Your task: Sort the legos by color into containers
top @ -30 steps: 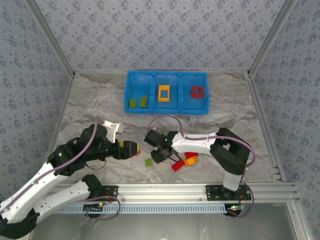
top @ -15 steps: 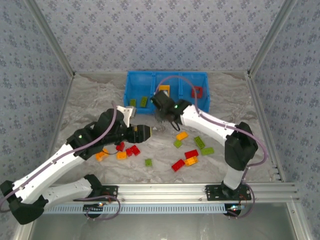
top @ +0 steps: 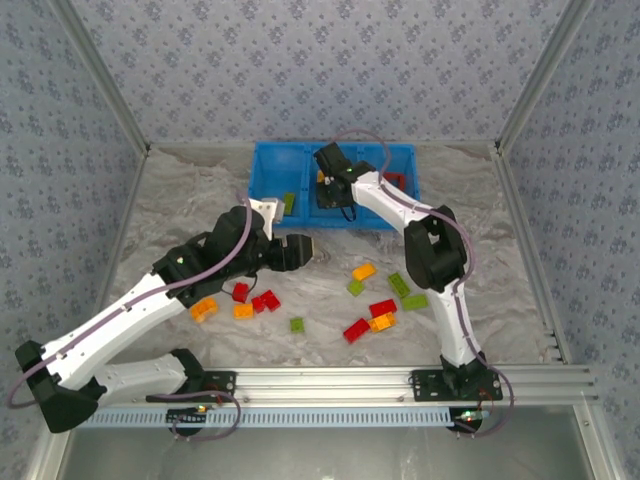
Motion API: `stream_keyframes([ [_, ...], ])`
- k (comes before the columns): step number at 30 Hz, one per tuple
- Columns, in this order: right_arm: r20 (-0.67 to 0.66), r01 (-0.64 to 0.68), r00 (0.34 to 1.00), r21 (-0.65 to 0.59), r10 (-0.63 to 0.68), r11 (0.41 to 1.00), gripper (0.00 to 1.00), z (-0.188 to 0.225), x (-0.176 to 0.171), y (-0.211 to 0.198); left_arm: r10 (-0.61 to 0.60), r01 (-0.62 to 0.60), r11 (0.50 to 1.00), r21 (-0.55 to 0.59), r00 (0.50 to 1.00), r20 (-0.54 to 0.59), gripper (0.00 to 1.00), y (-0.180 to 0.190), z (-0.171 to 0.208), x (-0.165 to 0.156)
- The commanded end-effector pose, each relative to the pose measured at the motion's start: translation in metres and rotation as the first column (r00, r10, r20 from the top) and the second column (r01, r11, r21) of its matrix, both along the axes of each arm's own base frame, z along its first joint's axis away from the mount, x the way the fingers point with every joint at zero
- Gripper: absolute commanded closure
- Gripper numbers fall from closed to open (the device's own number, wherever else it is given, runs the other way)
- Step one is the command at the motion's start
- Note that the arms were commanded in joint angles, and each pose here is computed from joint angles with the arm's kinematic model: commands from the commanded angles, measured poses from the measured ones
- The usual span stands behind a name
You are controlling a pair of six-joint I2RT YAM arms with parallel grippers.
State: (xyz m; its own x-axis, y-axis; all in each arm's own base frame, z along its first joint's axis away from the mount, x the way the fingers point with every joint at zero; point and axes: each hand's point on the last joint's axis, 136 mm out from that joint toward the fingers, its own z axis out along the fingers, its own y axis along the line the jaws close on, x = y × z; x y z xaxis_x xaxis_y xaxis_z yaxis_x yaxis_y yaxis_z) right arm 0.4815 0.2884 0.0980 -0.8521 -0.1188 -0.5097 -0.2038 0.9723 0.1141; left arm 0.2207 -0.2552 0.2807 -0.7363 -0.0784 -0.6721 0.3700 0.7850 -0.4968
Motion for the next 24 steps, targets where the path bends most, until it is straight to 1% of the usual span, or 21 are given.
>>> stream_keyframes([
  [1,-0.058,-0.019,0.998,0.082,0.024,0.996,0.7,-0.003,0.0,0.015,0.005,-0.004,1.0,-0.018,1.0,0.026,0.24,-0.003,0.006,0.001],
  [5,-0.091,-0.017,0.996,0.099,0.026,0.995,0.67,-0.016,-0.002,0.02,0.006,-0.006,1.0,-0.013,1.0,0.025,0.24,-0.001,0.006,-0.001],
  [7,-0.099,-0.014,0.995,0.103,0.025,0.995,0.61,-0.018,-0.003,0.02,0.004,-0.004,1.0,-0.01,1.0,0.024,0.24,-0.002,0.006,-0.002],
  [8,-0.098,-0.01,0.995,0.1,0.02,0.995,0.57,-0.018,-0.003,0.019,0.006,-0.006,1.0,-0.009,1.0,0.024,0.24,-0.001,0.006,-0.002],
  [11,-0.075,-0.01,0.997,0.094,0.017,0.996,0.49,-0.008,-0.005,0.017,0.001,-0.001,1.0,-0.007,1.0,0.026,0.24,-0.001,0.008,-0.004],
  [14,-0.029,-0.018,0.999,0.098,0.021,0.995,0.45,0.014,-0.005,0.017,0.003,-0.003,1.0,0.0,1.0,0.026,0.24,0.0,0.008,-0.005],
  [17,0.01,-0.024,1.0,0.1,0.023,0.995,0.44,0.036,-0.007,0.015,0.007,-0.007,1.0,0.005,1.0,0.023,0.24,0.001,0.007,-0.006],
  [19,0.039,-0.026,0.999,0.099,0.022,0.995,0.46,0.052,-0.008,0.012,0.014,-0.014,1.0,0.01,1.0,0.018,0.24,0.003,0.006,-0.007],
  [21,0.085,-0.029,0.996,0.098,0.021,0.995,0.48,0.073,-0.013,0.008,0.036,-0.036,0.999,0.023,0.999,0.008,0.25,0.009,0.004,-0.007],
  [24,0.165,-0.04,0.986,0.092,0.024,0.995,0.49,0.104,-0.024,0.003,0.094,-0.093,0.994,0.064,0.996,-0.011,0.25,0.022,-0.001,-0.006],
])
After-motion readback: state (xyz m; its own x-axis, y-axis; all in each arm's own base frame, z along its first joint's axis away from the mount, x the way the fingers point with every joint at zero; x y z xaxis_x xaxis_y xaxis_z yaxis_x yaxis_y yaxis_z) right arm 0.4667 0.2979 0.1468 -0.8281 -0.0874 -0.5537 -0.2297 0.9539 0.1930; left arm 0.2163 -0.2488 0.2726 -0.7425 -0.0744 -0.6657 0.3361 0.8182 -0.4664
